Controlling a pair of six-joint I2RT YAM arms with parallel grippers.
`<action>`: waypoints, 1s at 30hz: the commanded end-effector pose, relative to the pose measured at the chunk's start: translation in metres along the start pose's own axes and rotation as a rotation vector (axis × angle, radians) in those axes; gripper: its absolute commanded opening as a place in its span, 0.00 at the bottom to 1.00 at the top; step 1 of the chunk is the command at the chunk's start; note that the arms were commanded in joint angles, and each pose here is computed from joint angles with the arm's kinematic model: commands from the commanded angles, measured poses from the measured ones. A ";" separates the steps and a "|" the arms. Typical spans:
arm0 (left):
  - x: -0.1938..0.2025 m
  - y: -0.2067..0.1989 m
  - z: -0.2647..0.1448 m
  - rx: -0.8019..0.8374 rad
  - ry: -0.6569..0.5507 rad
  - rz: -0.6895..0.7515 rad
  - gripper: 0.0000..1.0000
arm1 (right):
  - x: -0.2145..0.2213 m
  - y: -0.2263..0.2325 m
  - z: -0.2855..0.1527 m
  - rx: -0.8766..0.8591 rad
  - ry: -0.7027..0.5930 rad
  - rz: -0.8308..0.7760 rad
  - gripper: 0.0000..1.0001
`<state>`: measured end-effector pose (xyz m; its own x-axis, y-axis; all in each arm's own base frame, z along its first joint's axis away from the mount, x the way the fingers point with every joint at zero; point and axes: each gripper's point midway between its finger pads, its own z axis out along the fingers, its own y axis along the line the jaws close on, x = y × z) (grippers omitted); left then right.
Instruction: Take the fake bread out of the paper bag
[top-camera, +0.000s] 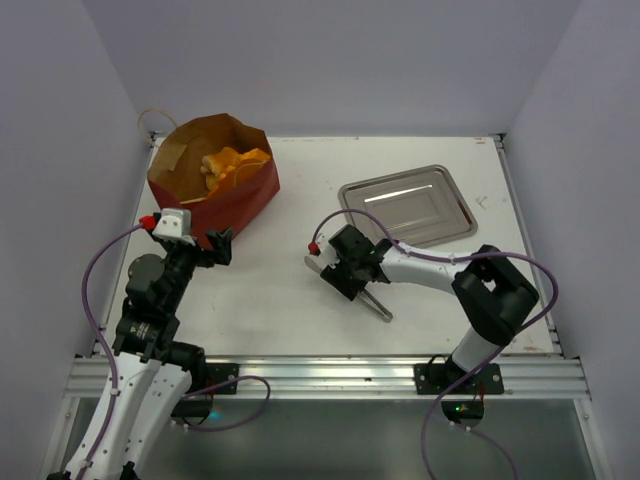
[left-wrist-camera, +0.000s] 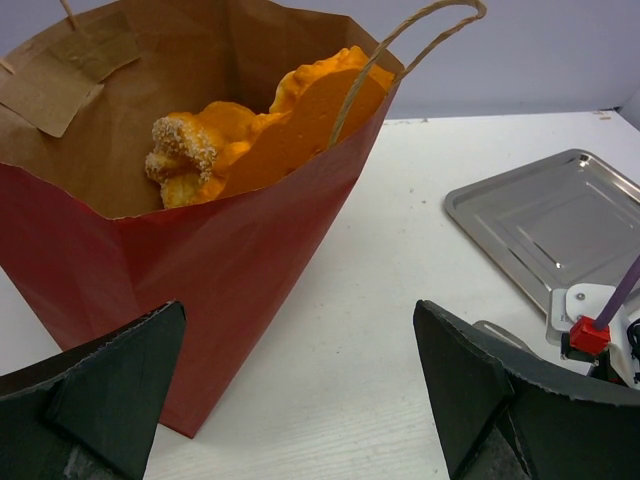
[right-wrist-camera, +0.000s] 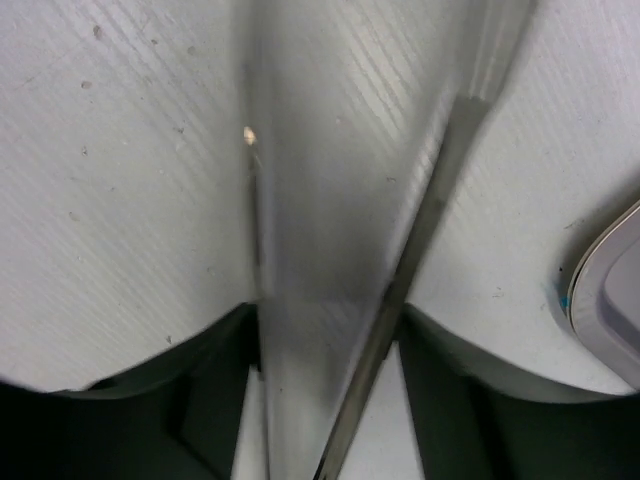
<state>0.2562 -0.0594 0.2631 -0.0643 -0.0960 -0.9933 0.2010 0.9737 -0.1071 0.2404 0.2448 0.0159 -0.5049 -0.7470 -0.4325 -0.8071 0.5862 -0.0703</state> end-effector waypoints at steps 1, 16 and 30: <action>-0.010 0.000 0.001 0.003 -0.042 0.020 1.00 | 0.005 0.000 0.001 0.001 0.023 -0.030 0.53; -0.015 -0.020 -0.004 0.122 -0.069 0.030 1.00 | -0.008 -0.020 -0.056 -0.232 -0.123 -0.061 0.00; -0.050 -0.149 -0.049 0.780 -0.033 -0.462 1.00 | -0.063 -0.020 -0.183 -0.526 -0.550 -0.038 0.00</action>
<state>0.2082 -0.1660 0.2906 -0.2294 -0.3463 -0.9096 0.6801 0.6116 -0.4043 0.2536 0.2047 0.1683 -0.3702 -0.5376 -0.7576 -0.9061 0.3887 0.1670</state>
